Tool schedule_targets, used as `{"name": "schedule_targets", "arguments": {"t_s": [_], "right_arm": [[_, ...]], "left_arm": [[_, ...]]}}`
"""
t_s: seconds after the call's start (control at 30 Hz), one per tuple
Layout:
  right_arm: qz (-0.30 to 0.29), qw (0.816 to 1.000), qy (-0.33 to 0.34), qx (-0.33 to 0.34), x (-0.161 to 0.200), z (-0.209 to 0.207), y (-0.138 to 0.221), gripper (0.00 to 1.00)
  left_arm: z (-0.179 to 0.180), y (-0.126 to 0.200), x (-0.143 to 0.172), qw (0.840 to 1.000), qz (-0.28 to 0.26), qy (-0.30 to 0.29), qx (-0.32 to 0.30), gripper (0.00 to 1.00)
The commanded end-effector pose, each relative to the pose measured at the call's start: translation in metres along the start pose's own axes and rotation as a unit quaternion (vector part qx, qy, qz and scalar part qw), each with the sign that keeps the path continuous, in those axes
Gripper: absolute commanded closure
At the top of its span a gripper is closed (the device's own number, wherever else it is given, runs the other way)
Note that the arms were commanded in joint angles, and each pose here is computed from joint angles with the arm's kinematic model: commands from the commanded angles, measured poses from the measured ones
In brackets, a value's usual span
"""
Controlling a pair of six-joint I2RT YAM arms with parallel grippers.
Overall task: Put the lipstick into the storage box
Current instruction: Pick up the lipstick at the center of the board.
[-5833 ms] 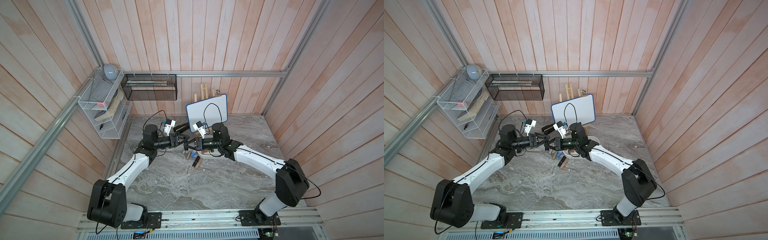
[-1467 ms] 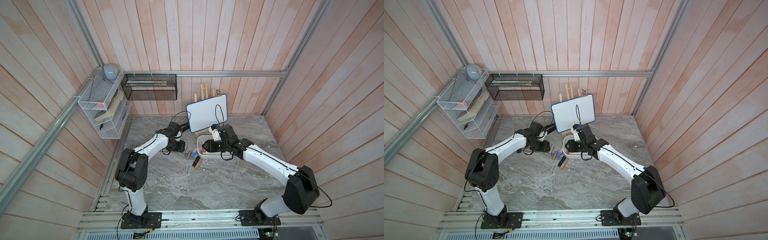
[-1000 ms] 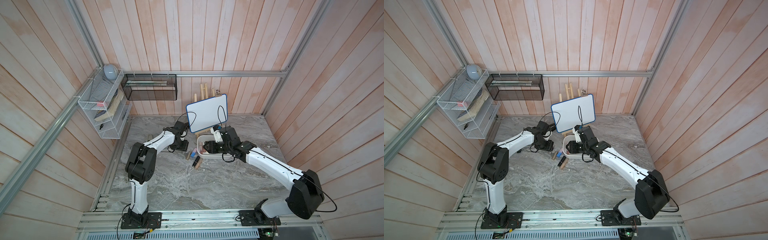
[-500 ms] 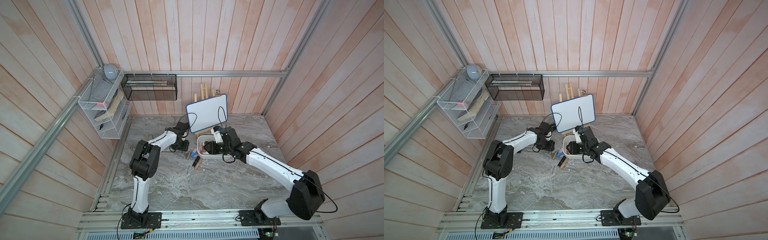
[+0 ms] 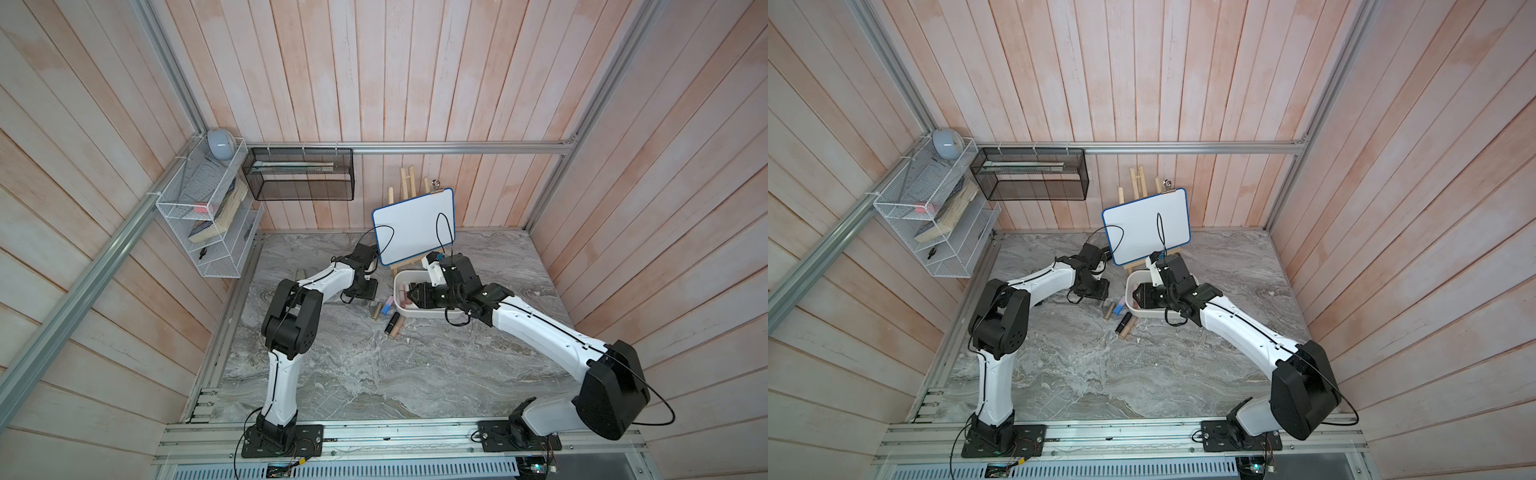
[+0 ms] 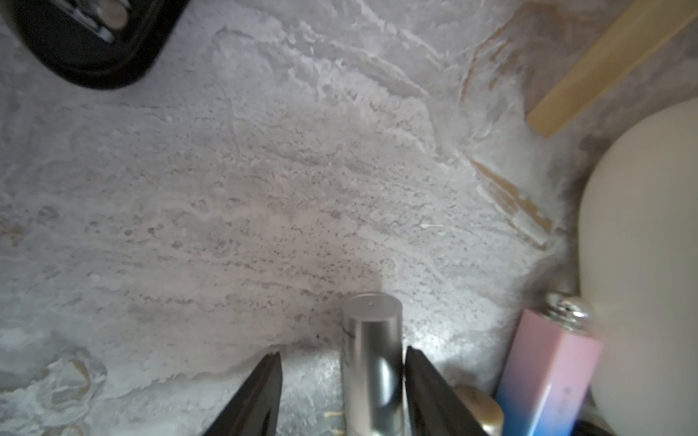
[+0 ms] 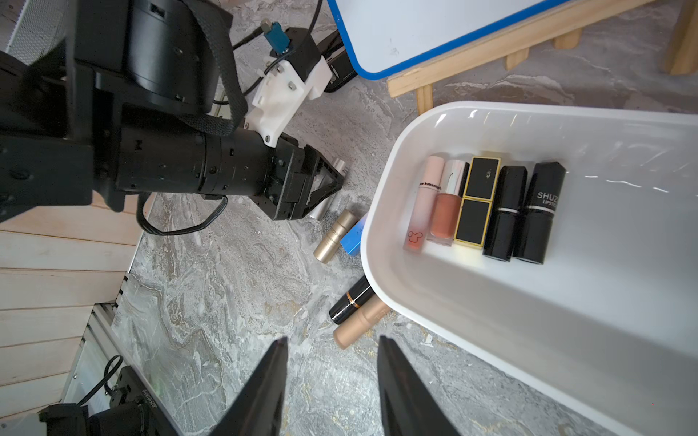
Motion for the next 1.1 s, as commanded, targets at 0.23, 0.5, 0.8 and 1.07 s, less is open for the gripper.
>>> {"name": "schedule_targets", "arguments": {"t_s": [0.23, 0.5, 0.8, 1.07], "right_arm": [[-0.014, 1.0, 0.006, -0.009, -0.008, 0.007, 0.007, 0.57], [-0.013, 1.0, 0.007, -0.013, -0.007, 0.007, 0.005, 0.57], [-0.02, 1.0, 0.006, -0.019, -0.008, 0.008, 0.008, 0.57], [-0.038, 0.998, -0.001, -0.04, -0.012, 0.013, 0.013, 0.57]], "left_arm": [[0.007, -0.017, 0.005, 0.999, 0.01, 0.004, -0.035, 0.57], [0.01, -0.023, 0.011, 0.999, 0.025, 0.008, -0.042, 0.76], [0.02, 0.0, 0.011, 0.999, 0.007, 0.047, 0.001, 0.8], [0.032, 0.049, 0.023, 0.995, -0.039, 0.08, 0.046, 0.8]]}}
Point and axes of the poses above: each gripper's point midway between its finger pads, its own y axis back along the fingers, its own z axis along the line the jaws close on, x = y × z, the point moved 9 cm from there along y, back along the fingers, and after that the axes turned 6 degrees about y, right-handed, at the moved point
